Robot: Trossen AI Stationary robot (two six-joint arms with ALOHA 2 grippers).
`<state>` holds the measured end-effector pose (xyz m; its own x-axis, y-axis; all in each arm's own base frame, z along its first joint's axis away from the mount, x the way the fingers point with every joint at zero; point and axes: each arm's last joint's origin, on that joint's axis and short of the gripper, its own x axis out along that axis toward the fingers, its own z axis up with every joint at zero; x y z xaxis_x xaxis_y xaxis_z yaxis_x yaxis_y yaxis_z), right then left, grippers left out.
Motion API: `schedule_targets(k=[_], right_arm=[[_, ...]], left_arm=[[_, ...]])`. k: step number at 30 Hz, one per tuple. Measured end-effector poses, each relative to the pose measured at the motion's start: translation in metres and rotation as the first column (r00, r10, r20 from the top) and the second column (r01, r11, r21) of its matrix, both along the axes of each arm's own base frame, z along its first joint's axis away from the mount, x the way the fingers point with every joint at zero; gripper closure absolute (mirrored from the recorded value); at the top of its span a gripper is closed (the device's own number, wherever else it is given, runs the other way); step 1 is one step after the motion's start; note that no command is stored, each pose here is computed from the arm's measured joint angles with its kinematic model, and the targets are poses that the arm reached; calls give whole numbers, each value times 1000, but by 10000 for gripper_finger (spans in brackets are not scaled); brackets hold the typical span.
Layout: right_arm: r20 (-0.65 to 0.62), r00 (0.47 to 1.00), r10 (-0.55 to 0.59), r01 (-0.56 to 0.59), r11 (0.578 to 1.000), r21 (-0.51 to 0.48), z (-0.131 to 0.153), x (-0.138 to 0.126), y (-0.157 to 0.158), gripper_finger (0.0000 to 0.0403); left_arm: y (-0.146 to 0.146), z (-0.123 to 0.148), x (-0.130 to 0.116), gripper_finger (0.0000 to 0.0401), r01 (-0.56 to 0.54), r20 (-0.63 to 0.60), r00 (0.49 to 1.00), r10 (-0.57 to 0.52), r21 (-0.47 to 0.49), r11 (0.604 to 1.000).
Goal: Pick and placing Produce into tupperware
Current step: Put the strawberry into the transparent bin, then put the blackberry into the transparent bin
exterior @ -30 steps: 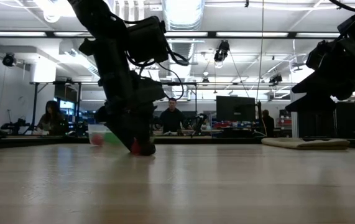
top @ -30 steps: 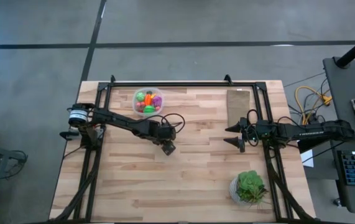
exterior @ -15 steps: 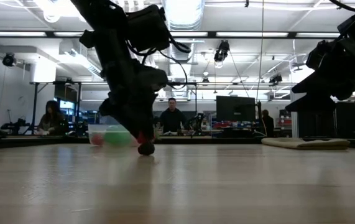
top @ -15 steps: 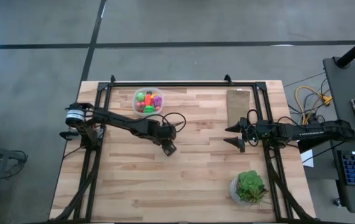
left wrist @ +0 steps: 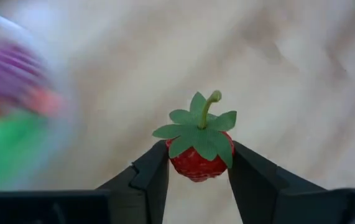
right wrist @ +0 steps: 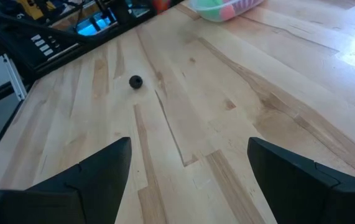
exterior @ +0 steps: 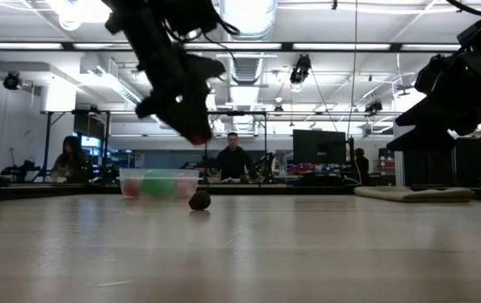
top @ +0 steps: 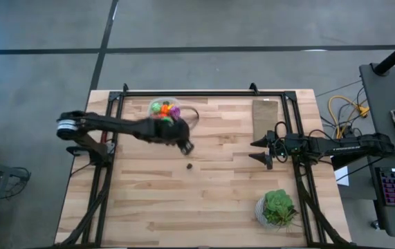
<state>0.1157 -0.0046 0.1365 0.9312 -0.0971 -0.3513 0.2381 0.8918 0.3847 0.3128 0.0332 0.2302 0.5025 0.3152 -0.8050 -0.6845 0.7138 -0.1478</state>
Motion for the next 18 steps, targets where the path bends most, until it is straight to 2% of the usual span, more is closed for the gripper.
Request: schedule_targets(k=[2,4,8,12,18], right_arm=[[1,1000,0,0,1000,0,0,0,0,90],[2,1000,0,0,1000,0,0,0,0,90],[-1,1000,0,0,1000,0,0,0,0,90],[-1,1000,0,0,1000,0,0,0,0,90],[4,1000,0,0,1000,0,0,0,0,90]], left_arm=[[17,19,-10,273,-108,36,994,106,67,992],[37,30,-25,273,-227,44,974,223,114,967],[76,35,-51,273,-360,17,932,361,118,925],[107,20,-67,264,-355,-106,929,355,25,935],[133,-4,-72,207,-397,-204,901,382,-37,917]])
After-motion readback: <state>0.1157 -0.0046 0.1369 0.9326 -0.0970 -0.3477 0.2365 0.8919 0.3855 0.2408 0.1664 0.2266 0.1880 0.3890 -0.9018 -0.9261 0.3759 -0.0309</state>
